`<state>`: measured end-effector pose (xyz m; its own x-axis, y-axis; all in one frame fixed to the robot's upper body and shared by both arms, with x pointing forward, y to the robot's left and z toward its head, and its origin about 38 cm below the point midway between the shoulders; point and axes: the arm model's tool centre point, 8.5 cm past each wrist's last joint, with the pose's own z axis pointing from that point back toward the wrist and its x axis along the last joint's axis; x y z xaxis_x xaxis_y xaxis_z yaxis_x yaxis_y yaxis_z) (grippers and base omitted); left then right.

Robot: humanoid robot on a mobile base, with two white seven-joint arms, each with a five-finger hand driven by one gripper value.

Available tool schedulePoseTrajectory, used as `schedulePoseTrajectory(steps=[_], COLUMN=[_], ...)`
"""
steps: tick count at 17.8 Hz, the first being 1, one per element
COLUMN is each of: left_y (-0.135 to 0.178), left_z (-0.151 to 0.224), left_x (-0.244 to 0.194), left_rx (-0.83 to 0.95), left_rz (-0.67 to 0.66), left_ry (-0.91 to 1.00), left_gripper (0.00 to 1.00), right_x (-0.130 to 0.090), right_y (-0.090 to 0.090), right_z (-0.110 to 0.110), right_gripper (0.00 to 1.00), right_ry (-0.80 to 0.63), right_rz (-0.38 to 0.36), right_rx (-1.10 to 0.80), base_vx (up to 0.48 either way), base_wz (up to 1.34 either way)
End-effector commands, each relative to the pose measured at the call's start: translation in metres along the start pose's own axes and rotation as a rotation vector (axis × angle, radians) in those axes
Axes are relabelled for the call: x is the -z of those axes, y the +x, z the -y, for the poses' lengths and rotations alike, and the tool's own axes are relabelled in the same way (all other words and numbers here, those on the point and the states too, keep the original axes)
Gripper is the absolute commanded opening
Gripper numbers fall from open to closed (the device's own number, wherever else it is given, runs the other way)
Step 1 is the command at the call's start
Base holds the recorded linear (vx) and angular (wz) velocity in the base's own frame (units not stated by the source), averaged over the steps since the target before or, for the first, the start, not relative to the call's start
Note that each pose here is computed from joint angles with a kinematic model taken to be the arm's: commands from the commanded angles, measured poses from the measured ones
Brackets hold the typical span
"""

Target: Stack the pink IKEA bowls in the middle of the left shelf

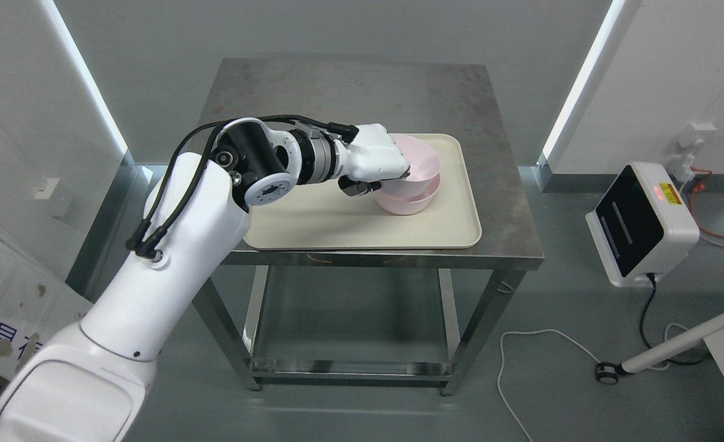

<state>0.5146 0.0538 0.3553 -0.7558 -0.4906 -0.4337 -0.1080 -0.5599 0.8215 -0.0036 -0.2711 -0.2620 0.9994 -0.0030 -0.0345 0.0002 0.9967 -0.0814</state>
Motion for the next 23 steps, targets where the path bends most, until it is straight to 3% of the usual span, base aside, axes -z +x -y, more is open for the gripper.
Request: schedulePoseTrajectory(steps=[1, 3, 13, 19, 23], left_y=[0.002, 0.001, -0.003, 0.017, 0.029], left_z=[-0.012, -0.012, -0.007, 0.013, 0.008], left_x=[0.001, 0.001, 0.006, 0.026, 0.038], left_rx=[-0.010, -0.016, -0.060, -0.007, -0.011], left_rz=[-0.001, -0.009, -0.053, -0.052, -0.037], left_ry=[0.053, 0.052, 0.030, -0.049, -0.044], left_gripper=[0.58, 0.65, 0.66, 0.62, 0.44], right_x=[0.000, 0.000, 0.000, 0.000, 0.000], right_y=[0.011, 0.011, 0.011, 0.011, 0.011], right_z=[0.011, 0.011, 0.011, 0.011, 0.011], right_gripper=[1.00, 1.00, 1.00, 1.00, 1.00], right_ry=[-0.017, -0.017, -0.017, -0.017, -0.017], right_rz=[0.032, 0.032, 0.032, 0.032, 0.032], right_rx=[0.011, 0.011, 0.011, 0.011, 0.011], base_vx=[0.000, 0.000, 0.000, 0.000, 0.000], base_wz=[0.00, 0.00, 0.00, 0.00, 0.00])
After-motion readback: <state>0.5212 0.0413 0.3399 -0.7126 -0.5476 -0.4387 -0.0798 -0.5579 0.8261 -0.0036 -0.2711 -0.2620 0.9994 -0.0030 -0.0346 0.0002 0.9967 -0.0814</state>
